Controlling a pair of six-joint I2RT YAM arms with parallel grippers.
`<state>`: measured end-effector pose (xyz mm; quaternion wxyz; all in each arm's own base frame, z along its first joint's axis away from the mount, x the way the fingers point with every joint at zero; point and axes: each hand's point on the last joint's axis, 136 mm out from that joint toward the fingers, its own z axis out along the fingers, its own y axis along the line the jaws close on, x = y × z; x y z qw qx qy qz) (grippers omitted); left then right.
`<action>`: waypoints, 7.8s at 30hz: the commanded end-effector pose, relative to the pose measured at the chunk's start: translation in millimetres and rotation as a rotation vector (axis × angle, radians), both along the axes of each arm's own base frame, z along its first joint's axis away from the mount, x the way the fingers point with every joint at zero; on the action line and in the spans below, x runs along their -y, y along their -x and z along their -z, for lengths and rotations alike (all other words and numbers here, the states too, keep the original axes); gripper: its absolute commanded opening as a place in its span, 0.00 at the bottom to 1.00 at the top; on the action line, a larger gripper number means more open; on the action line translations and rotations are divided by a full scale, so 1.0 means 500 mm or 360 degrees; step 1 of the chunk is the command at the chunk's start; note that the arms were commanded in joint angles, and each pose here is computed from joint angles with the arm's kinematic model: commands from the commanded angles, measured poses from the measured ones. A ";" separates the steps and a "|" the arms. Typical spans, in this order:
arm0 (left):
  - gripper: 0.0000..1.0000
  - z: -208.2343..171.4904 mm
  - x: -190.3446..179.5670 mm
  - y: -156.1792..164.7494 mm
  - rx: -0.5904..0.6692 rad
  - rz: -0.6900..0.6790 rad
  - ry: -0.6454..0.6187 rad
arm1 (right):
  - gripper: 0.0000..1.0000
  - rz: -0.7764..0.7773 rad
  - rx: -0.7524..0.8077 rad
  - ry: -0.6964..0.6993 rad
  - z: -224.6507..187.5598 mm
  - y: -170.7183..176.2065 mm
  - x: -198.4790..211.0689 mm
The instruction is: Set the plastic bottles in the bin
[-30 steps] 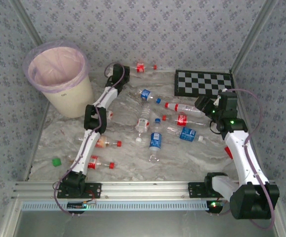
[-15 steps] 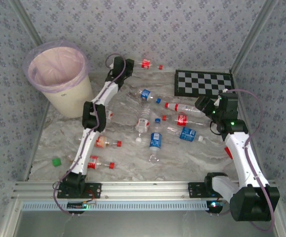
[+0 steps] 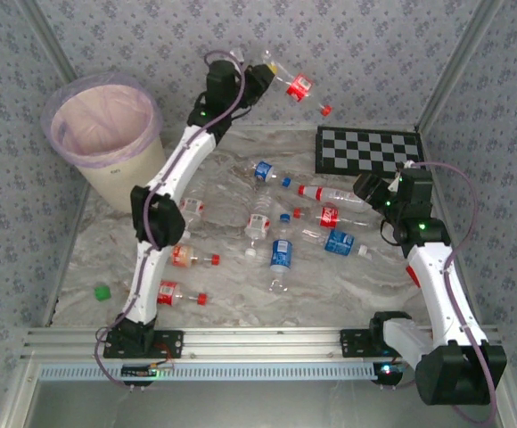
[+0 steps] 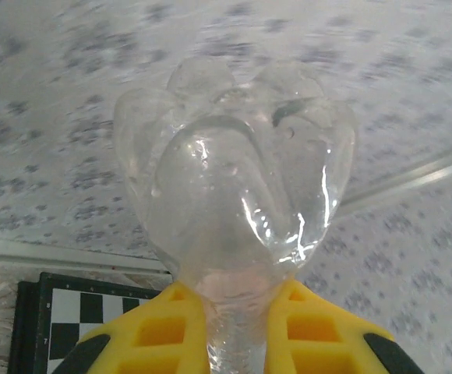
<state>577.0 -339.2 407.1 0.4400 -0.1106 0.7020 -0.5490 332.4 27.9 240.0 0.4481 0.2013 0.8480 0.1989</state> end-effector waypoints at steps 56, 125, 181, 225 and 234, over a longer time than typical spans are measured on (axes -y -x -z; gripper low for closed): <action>0.66 0.212 -0.736 0.198 -0.0614 -0.0550 -0.1622 | 0.81 -0.0613 -0.0020 0.0016 0.100 0.034 -0.110; 0.99 0.254 -0.087 0.575 0.0210 0.1023 -0.1079 | 0.53 0.0566 -0.0323 -0.0682 0.197 0.084 -0.041; 0.25 -0.067 -0.410 0.350 0.0306 -0.0228 -0.1378 | 1.00 -0.0560 0.0095 0.0150 -0.024 0.058 -0.166; 0.99 0.254 -0.773 0.168 -0.0770 -0.0431 -0.1620 | 1.00 -0.0630 -0.0316 0.0020 0.052 0.102 -0.190; 0.99 0.046 -0.768 0.227 -0.0413 -0.0702 -0.1636 | 1.00 -0.0583 -0.0577 0.0055 0.086 0.093 -0.198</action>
